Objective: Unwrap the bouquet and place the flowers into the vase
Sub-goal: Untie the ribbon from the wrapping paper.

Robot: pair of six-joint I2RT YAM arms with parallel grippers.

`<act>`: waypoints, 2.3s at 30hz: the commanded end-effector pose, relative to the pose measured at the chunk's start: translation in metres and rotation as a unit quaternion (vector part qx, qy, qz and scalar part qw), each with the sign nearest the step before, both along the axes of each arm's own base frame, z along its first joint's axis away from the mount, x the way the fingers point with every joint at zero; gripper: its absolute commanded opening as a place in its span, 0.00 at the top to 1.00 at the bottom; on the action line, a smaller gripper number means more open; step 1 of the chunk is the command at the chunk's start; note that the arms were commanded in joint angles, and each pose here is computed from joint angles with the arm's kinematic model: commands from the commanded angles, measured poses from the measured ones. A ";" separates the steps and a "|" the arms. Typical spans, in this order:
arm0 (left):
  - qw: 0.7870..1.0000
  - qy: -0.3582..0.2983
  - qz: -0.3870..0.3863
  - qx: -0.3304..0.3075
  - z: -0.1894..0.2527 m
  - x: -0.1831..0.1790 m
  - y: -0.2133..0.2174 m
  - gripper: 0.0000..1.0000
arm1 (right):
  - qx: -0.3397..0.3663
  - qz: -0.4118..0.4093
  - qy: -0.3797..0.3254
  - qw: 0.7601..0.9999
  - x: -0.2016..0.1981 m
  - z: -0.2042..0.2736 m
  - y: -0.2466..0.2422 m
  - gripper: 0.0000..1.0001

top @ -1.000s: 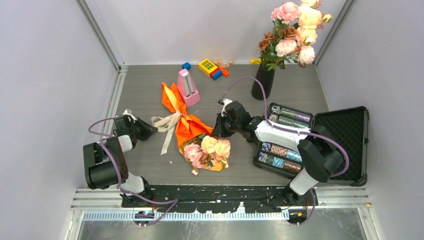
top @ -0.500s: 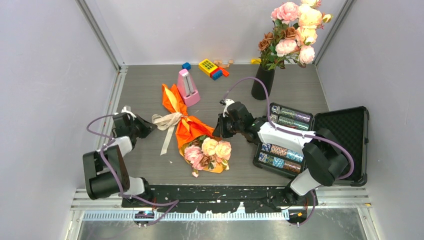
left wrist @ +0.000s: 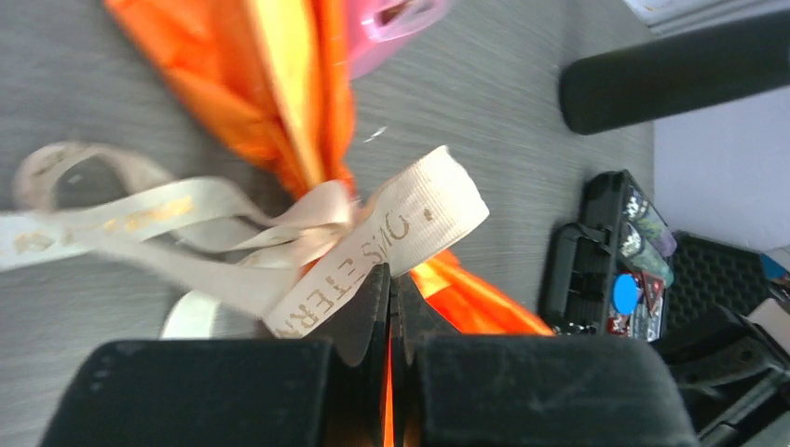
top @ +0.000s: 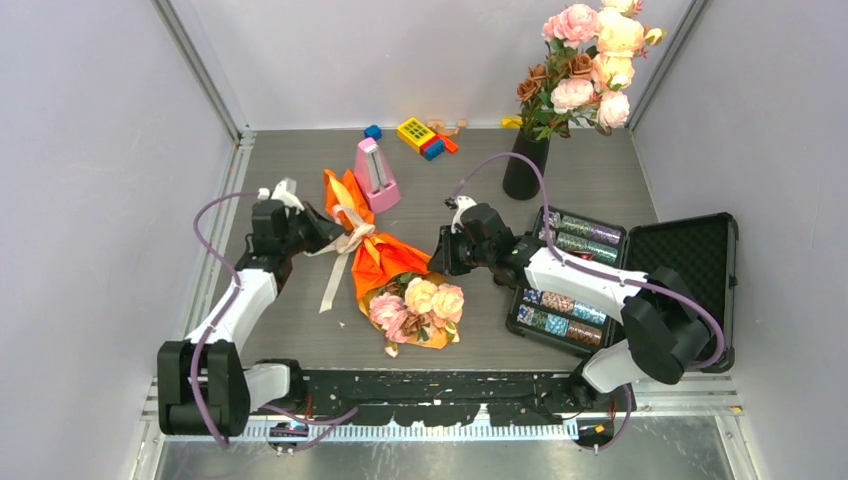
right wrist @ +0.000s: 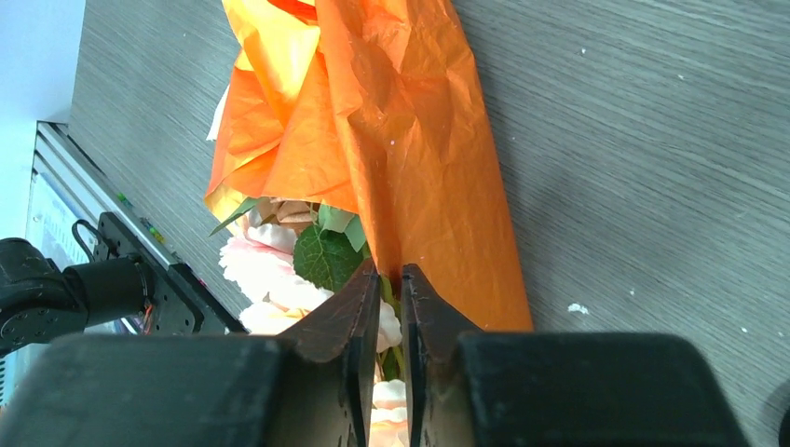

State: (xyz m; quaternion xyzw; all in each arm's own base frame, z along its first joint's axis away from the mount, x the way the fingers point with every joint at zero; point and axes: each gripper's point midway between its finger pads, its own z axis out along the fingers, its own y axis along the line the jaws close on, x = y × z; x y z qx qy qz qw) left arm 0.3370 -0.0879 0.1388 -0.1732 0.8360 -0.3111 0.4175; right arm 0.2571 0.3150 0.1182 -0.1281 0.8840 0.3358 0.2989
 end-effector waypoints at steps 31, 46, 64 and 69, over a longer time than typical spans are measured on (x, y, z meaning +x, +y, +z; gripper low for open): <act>0.975 -0.039 -0.186 0.112 0.014 0.080 -0.178 0.51 | 0.009 -0.150 -0.113 0.982 -0.012 0.042 -0.086 0.26; 0.970 -0.021 -0.163 0.178 0.071 -0.019 -0.098 0.08 | 0.000 -0.120 -0.131 0.984 -0.016 0.042 -0.086 0.23; 0.972 0.113 -0.019 0.203 -0.036 -0.084 0.002 0.06 | 0.033 -0.113 -0.141 0.983 -0.004 0.041 -0.066 0.23; 0.981 0.107 -0.004 0.162 -0.048 -0.064 0.009 0.11 | 0.028 -0.118 -0.140 0.983 -0.005 0.039 -0.070 0.25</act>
